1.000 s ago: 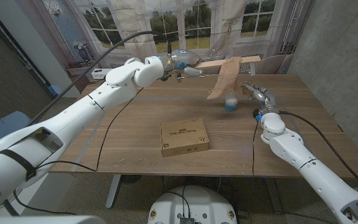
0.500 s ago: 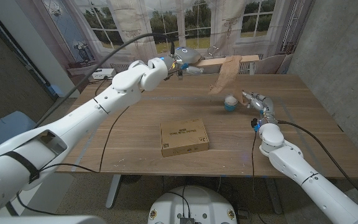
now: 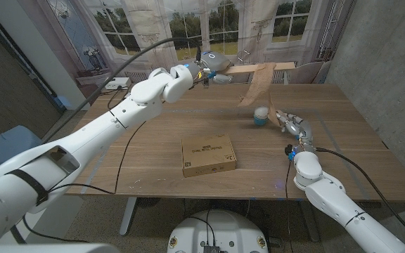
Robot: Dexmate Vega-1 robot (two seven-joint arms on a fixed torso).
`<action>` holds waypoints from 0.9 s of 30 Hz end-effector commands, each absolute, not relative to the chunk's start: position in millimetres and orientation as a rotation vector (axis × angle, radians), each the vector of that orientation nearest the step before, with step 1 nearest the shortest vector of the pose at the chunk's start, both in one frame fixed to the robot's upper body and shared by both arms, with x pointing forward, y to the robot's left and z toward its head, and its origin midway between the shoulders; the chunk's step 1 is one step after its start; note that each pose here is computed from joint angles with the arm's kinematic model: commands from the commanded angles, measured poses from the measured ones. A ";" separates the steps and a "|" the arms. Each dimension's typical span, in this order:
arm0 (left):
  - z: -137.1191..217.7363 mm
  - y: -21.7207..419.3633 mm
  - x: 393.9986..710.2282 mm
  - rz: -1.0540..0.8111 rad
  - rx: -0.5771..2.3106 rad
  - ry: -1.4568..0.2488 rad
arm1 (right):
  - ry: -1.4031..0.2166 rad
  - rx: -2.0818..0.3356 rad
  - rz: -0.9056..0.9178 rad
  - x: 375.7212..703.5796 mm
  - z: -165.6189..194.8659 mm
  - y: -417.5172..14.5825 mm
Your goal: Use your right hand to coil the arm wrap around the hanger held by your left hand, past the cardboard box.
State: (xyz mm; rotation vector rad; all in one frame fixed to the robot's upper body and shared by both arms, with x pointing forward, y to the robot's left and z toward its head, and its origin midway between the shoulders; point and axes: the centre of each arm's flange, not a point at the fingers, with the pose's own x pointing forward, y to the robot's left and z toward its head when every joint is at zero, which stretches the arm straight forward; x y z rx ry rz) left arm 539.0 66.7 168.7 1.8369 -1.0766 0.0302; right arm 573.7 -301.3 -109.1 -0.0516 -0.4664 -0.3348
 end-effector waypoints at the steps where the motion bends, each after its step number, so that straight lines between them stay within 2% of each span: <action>1: 169.1 62.8 538.1 0.046 1.847 -1.086 | -0.420 -0.047 -0.372 560.5 -138.4 -301.9; 17: 166.3 57.8 539.8 0.039 1.860 -1.088 | -0.344 -0.041 -0.429 543.2 -175.9 -302.8; 27: 166.1 55.8 540.6 0.042 1.868 -1.094 | -0.349 -0.041 -0.461 526.4 -183.0 -304.5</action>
